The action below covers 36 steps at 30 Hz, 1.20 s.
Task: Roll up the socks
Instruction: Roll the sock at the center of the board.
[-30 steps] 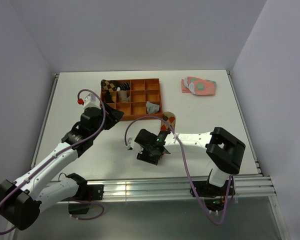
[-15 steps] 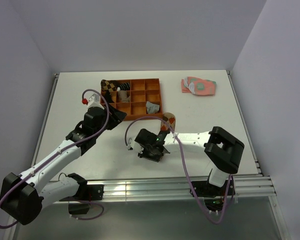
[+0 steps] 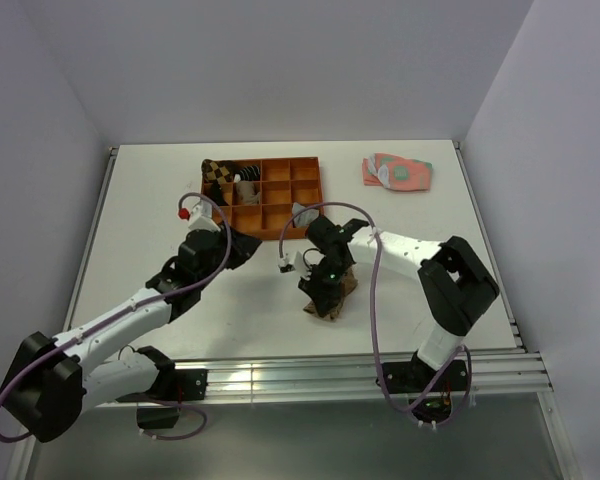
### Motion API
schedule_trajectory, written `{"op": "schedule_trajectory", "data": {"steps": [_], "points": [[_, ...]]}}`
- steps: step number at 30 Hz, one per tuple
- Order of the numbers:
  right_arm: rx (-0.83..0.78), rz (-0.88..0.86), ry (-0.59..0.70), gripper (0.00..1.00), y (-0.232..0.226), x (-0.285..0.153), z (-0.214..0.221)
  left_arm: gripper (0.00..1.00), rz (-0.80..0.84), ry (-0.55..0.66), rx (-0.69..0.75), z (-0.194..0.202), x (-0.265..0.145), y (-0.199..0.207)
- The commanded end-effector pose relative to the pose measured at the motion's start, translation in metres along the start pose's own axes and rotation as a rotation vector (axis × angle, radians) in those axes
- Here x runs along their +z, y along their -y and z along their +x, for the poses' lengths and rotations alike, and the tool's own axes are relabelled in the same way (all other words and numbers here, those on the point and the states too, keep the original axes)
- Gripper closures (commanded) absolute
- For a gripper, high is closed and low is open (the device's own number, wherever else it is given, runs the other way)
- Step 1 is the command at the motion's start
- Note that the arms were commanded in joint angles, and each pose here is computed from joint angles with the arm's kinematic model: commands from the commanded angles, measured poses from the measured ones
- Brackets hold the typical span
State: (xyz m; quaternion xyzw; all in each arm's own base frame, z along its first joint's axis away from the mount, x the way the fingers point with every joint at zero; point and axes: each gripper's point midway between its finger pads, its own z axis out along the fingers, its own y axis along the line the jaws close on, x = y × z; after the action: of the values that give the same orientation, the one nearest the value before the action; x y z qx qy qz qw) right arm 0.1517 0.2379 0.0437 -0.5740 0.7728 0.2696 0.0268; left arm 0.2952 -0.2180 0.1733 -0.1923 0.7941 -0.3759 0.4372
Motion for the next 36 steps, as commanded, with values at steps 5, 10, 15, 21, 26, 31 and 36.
{"op": "schedule_trajectory", "data": {"steps": [5, 10, 15, 21, 26, 31, 36], "points": [[0.037, -0.344, 0.056, 0.81, -0.031, -0.022, -0.002, 0.82, 0.201, 0.023, 0.050, 0.035, 0.002, 0.020], [0.152, -0.370, 0.049, 0.81, -0.009, -0.018, 0.003, 0.80, 0.302, -0.051, 0.163, 0.074, 0.003, 0.035], [0.244, -0.335, 0.050, 0.82, 0.008, -0.013, 0.008, 0.77, 0.364, -0.141, 0.234, 0.111, 0.015, 0.048], [0.331, -0.330, 0.039, 0.82, 0.022, -0.009, 0.018, 0.73, 0.409, -0.220, 0.274, 0.146, 0.022, 0.057], [0.365, -0.289, 0.021, 0.82, 0.033, -0.003, 0.021, 0.68, 0.439, -0.289, 0.309, 0.173, 0.027, 0.057], [0.376, -0.279, 0.023, 0.82, 0.036, -0.001, 0.020, 0.64, 0.469, -0.353, 0.334, 0.197, 0.025, 0.053], [0.386, -0.262, 0.010, 0.82, 0.040, 0.002, 0.023, 0.59, 0.479, -0.387, 0.344, 0.209, 0.024, 0.048]]}}
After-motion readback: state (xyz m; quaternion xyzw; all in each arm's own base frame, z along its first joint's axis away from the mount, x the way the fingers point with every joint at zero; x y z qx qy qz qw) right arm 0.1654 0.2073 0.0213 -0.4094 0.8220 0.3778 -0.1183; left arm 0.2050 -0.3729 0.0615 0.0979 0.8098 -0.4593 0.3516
